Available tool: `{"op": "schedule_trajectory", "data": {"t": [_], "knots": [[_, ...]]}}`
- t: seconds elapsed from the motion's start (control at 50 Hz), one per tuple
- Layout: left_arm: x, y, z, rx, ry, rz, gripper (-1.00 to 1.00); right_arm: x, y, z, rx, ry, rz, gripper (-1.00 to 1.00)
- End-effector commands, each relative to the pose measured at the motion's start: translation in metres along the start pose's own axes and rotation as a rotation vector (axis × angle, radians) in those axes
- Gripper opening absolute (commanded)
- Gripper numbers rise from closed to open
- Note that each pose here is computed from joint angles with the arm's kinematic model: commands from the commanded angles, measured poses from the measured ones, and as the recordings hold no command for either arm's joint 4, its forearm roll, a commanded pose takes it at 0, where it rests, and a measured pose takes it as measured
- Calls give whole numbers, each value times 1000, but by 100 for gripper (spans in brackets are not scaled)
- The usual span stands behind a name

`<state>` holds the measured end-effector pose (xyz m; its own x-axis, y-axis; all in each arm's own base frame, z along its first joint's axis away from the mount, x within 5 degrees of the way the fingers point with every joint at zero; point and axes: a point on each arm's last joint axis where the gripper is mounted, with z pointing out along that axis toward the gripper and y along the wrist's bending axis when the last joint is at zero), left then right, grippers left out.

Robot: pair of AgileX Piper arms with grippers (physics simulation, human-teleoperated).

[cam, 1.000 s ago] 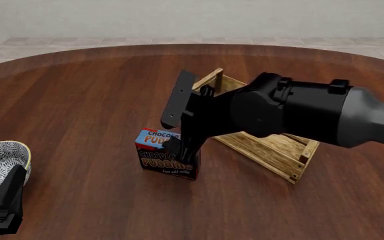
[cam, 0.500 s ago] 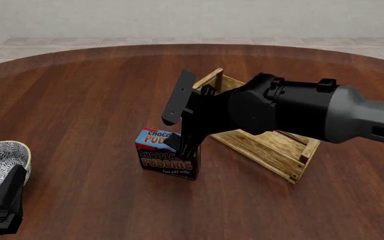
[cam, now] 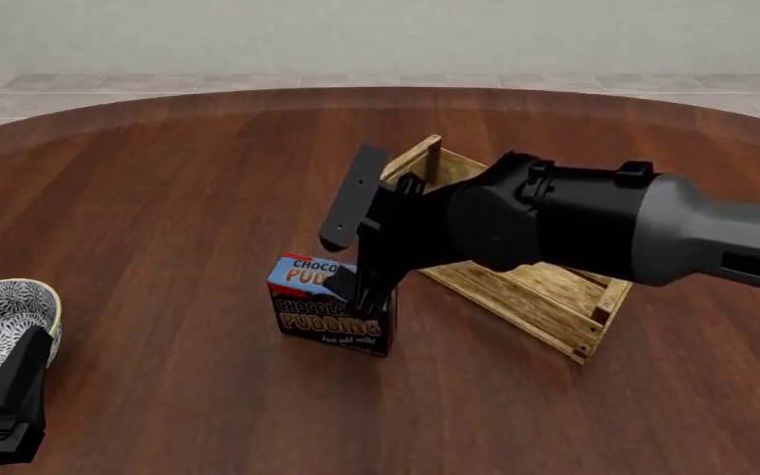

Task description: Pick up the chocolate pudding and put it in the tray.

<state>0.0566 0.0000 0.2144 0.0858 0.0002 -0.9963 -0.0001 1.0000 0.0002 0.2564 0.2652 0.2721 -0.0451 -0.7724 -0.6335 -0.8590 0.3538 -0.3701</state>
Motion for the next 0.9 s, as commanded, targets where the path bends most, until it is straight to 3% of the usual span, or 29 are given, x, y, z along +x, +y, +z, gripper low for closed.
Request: {"op": "schedule_trajectory", "data": {"t": [0.02,0.9], "knots": [[0,0,0,0,0,0,100,1,1,4,-3,2,7,100],[0,0,0,0,0,0,100,9,4,18,-7,15,45,100]]}}
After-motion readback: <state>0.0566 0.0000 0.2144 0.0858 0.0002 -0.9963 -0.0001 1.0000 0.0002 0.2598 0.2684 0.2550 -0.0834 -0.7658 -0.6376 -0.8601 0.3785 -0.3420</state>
